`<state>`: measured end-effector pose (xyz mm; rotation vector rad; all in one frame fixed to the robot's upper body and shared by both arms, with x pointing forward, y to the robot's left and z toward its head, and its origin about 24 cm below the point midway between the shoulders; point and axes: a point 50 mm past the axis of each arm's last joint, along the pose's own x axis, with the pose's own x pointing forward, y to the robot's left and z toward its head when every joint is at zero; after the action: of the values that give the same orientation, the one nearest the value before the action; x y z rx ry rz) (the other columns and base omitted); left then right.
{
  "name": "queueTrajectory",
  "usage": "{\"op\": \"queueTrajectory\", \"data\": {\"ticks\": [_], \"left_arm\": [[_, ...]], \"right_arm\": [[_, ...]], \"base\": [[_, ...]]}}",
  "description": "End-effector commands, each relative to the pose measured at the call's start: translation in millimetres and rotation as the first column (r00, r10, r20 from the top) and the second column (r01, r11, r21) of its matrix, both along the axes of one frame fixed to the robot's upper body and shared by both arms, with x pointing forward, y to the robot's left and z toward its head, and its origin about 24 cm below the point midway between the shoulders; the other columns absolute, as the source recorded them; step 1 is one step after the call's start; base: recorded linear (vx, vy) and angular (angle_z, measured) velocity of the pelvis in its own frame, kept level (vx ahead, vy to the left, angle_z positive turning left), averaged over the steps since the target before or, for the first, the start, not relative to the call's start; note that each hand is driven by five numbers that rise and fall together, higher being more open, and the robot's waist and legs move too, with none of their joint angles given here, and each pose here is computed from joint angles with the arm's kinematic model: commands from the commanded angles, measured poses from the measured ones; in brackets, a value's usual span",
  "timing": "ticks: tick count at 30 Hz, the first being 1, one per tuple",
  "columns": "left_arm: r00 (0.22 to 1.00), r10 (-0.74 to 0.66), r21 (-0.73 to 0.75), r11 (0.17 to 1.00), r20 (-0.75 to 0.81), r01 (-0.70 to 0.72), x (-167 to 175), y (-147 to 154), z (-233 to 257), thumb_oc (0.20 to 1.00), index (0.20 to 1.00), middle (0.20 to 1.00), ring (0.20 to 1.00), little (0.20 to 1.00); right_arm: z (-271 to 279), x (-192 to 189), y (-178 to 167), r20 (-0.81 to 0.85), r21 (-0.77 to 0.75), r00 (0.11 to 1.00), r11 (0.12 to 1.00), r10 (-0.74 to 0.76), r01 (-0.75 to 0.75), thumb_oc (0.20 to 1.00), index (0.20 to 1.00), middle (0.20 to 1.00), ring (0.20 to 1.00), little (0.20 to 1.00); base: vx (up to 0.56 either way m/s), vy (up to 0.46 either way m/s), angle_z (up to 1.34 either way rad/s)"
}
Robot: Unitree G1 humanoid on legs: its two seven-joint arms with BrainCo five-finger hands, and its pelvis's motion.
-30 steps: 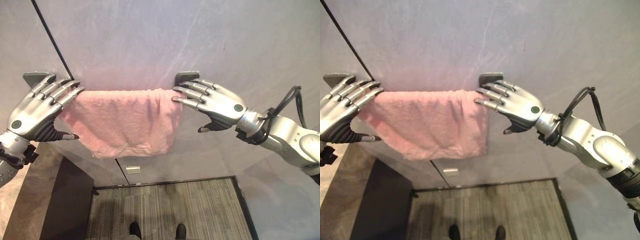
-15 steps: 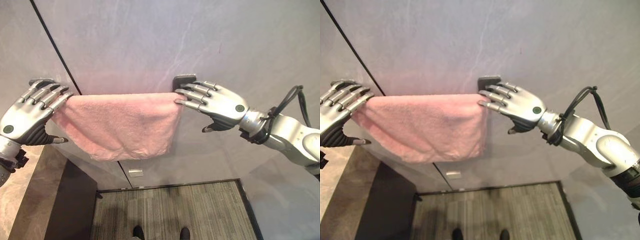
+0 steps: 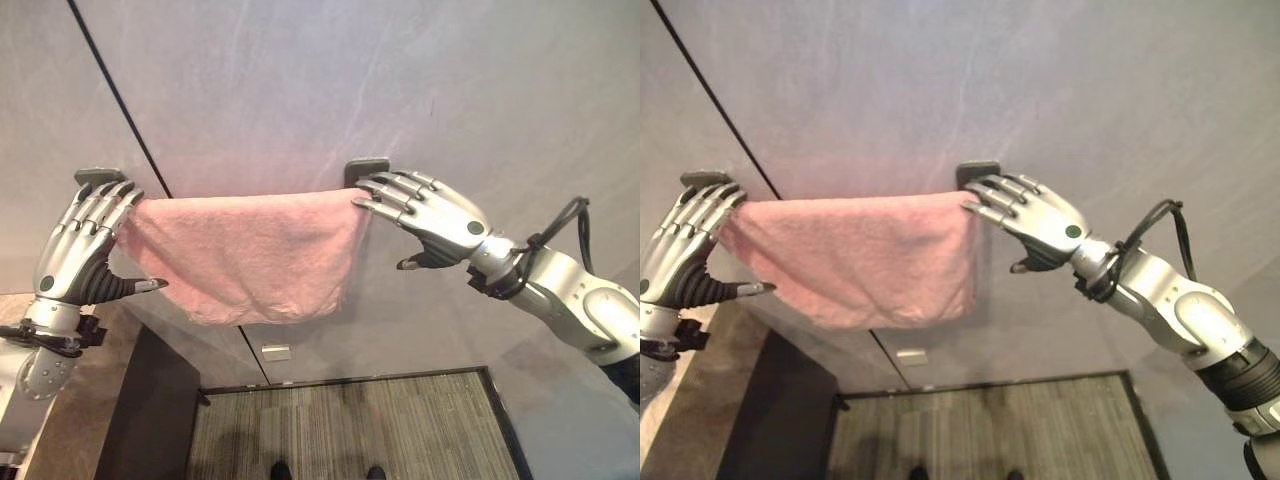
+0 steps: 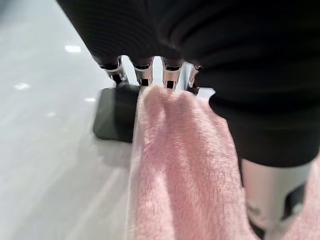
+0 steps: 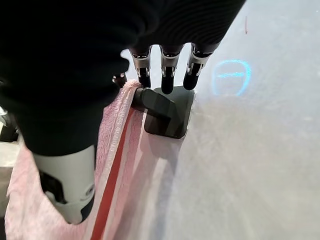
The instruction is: Put brush and paste in cup on sink, flatten towel.
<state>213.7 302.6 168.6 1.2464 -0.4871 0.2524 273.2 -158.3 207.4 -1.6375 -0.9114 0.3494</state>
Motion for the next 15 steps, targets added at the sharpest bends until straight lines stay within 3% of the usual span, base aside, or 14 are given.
{"op": "queueTrajectory", "data": {"ticks": [1,3,4,5,6,8,10,11,13,14,15], "left_arm": [[0.999,0.025,-0.123,0.992,-0.048,-0.031,5.3,8.3,-14.2,1.000,1.000,1.000,1.000,1.000],[1.000,0.013,-0.188,0.982,-0.008,-0.014,8.4,4.2,-14.3,1.000,1.000,1.000,1.000,1.000],[0.999,0.012,-0.221,0.975,0.045,-0.002,11.6,0.4,-10.8,1.000,1.000,1.000,1.000,1.000],[0.999,0.012,-0.219,0.976,0.046,-0.002,11.7,0.4,-10.5,1.000,1.000,1.000,1.000,1.000],[0.995,0.015,-0.242,0.970,0.096,0.009,13.5,-1.8,-6.1,1.000,1.000,1.000,1.000,1.000],[0.990,0.020,-0.288,0.958,0.141,0.022,13.3,-2.9,-4.9,1.000,1.000,1.000,1.000,1.000],[0.975,0.078,-0.418,0.909,0.208,0.017,7.3,0.1,-10.1,1.000,1.000,1.000,1.000,1.000],[0.976,0.076,-0.418,0.908,0.207,0.018,6.9,-0.1,-10.3,1.000,1.000,1.000,1.000,1.000],[0.967,0.153,-0.581,0.814,0.206,-0.005,-0.9,3.9,-28.2,1.000,1.000,1.000,1.000,1.000],[0.976,0.170,-0.736,0.677,0.134,-0.017,-10.0,1.2,-55.3,1.000,1.000,1.000,1.000,1.000],[0.978,0.165,-0.737,0.676,0.128,-0.017,-10.8,0.9,-56.1,1.000,1.000,1.000,1.000,1.000]], "right_arm": [[23.9,10.0,1.3,0.041,0.190,0.999,0.982,-0.019,0.011,1.000,1.000,1.000,1.000,1.000],[26.6,11.5,6.5,0.030,0.269,1.000,0.963,0.007,-0.015,1.000,1.000,1.000,1.000,1.000],[31.8,8.7,12.6,0.036,0.396,0.997,0.916,0.062,-0.071,1.000,1.000,1.000,1.000,1.000],[32.0,8.6,12.4,0.036,0.398,0.997,0.914,0.062,-0.071,1.000,1.000,1.000,1.000,1.000],[35.7,5.4,14.3,0.051,0.513,0.993,0.850,0.103,-0.115,1.000,1.000,1.000,1.000,1.000],[37.2,1.4,16.0,0.074,0.573,0.989,0.806,0.128,-0.147,1.000,1.000,1.000,1.000,1.000],[39.2,-11.5,9.6,0.124,0.715,0.980,0.671,0.155,-0.197,1.000,1.000,1.000,1.000,1.000],[38.7,-12.7,8.8,0.122,0.716,0.980,0.670,0.155,-0.195,1.000,1.000,1.000,1.000,1.000],[32.9,-23.2,-2.0,0.135,0.806,0.980,0.558,0.148,-0.195,1.000,1.000,1.000,1.000,1.000],[23.2,-35.6,-18.1,0.124,0.859,0.986,0.486,0.108,-0.161,1.000,1.000,1.000,1.000,1.000],[22.2,-37.4,-19.0,0.118,0.859,0.987,0.487,0.107,-0.156,1.000,1.000,1.000,1.000,1.000]], "base": [[0.00,0.000,0.00],[0.00,0.000,0.00],[0.00,0.000,0.00],[0.00,0.000,0.00],[0.00,0.000,0.00],[0.00,0.000,0.00],[0.00,0.000,0.00],[0.00,0.000,0.00],[0.00,0.001,-0.02],[0.00,0.000,0.00],[0.00,0.000,0.00]]}}
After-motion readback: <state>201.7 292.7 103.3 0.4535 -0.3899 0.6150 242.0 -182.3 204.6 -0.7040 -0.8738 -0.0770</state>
